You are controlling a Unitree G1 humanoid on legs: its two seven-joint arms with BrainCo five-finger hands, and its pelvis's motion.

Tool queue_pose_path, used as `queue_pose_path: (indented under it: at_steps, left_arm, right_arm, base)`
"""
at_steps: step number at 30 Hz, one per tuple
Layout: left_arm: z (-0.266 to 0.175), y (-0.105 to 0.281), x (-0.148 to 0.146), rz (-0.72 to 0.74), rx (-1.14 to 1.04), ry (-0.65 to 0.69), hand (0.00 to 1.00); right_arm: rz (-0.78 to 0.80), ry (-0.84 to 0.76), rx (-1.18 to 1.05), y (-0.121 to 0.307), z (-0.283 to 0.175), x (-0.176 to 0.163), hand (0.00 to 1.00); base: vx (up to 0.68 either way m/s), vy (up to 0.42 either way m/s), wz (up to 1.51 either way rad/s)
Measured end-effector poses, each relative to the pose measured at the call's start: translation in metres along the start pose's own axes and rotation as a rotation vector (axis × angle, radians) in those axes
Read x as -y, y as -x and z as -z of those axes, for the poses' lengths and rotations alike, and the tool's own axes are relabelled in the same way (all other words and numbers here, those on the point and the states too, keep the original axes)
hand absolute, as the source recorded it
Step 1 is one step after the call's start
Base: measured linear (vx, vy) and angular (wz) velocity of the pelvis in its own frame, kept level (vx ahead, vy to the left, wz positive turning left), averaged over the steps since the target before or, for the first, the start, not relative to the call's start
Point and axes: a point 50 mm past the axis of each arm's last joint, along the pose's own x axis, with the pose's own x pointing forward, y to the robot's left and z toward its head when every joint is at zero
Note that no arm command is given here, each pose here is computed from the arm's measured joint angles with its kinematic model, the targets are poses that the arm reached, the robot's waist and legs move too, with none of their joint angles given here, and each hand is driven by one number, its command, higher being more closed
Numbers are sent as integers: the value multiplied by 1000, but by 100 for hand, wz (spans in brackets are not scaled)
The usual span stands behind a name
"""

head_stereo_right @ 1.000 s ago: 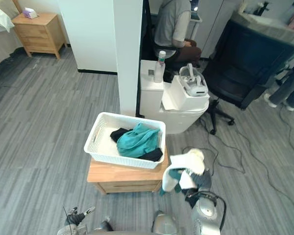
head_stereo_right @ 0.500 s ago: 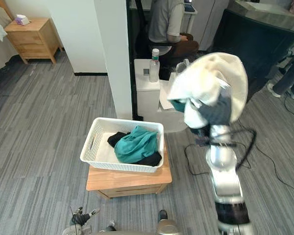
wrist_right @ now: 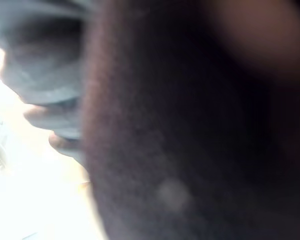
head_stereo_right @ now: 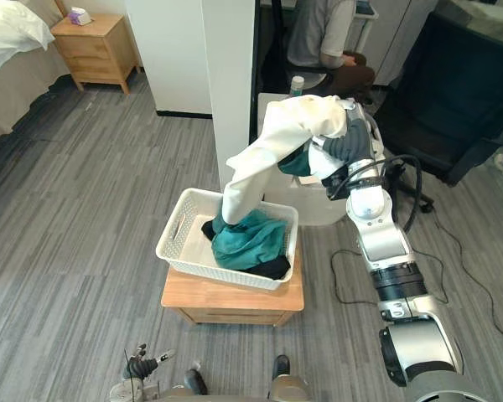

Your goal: Tidy the bed and pick cloth on bed and put in laundry

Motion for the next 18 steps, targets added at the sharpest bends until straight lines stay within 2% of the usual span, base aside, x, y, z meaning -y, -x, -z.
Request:
queue_pose_path:
  at_steps: [4, 7, 15, 18]
  left_arm:
    - [-3, -1, -1, 5, 10, -24, 0]
    - [-5, -2, -7, -3, 17, -47, 0]
    - [-1, -3, -10, -15, -6, -56, 0]
    - [-6, -5, -9, -17, 9, -54, 0]
  right_arm:
    - [-25, -56, -120, 22, 24, -22, 100]
    - [-109, -108, -238, 40, 45, -59, 100]
    - [-165, -57, -364, 50, 66, -85, 100]
    - [-207, 45, -333, 39, 60, -99, 100]
  base:
    - [-69, -3, -7]
    - [-30, 8, -23]
    - [-3, -1, -2]
    - [26, -9, 0]
